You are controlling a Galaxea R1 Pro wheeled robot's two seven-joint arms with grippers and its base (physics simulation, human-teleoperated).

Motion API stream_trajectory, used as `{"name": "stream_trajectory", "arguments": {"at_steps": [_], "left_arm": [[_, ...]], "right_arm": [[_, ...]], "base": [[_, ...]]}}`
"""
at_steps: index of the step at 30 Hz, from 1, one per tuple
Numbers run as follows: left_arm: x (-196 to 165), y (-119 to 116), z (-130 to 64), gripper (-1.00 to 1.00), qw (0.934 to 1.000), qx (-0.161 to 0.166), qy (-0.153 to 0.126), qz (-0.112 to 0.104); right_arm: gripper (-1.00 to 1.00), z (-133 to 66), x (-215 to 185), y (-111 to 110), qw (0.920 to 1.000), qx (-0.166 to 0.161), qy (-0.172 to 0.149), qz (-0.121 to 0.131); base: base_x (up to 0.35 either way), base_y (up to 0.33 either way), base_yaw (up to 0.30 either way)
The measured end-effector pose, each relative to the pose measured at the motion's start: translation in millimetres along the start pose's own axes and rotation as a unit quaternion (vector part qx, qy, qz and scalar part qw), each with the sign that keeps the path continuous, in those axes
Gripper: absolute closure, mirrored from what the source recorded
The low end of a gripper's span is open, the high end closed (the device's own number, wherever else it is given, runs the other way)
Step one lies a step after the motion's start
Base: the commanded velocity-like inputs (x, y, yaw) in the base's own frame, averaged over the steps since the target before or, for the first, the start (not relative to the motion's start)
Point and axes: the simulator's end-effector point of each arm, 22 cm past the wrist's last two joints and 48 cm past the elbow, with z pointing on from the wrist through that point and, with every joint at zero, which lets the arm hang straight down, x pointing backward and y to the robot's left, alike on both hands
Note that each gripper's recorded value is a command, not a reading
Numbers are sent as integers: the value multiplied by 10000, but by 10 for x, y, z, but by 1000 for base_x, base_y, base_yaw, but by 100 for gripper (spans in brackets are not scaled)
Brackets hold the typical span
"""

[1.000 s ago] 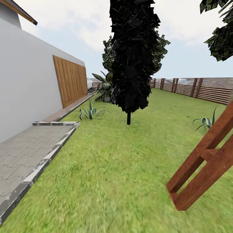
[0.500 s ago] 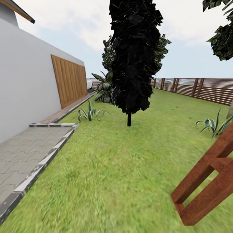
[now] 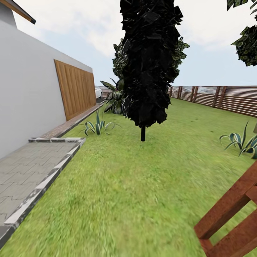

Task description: Take the three Easter eggs out of the wicker basket on the lawn in the garden, then place them on the lawn next to a single tree (choose any tree) so that all three eggs are next to the same tree and none are left in the basket.

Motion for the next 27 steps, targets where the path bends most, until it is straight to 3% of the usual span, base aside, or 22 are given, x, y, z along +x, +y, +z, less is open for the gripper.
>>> {"name": "stream_trajectory", "arguments": {"at_steps": [27], "left_arm": [[0,0,0,-100,10000,0,0,2]], "right_arm": [[-100,0,0,0,10000,0,0,0]], "base": [[336,0,0]]}}
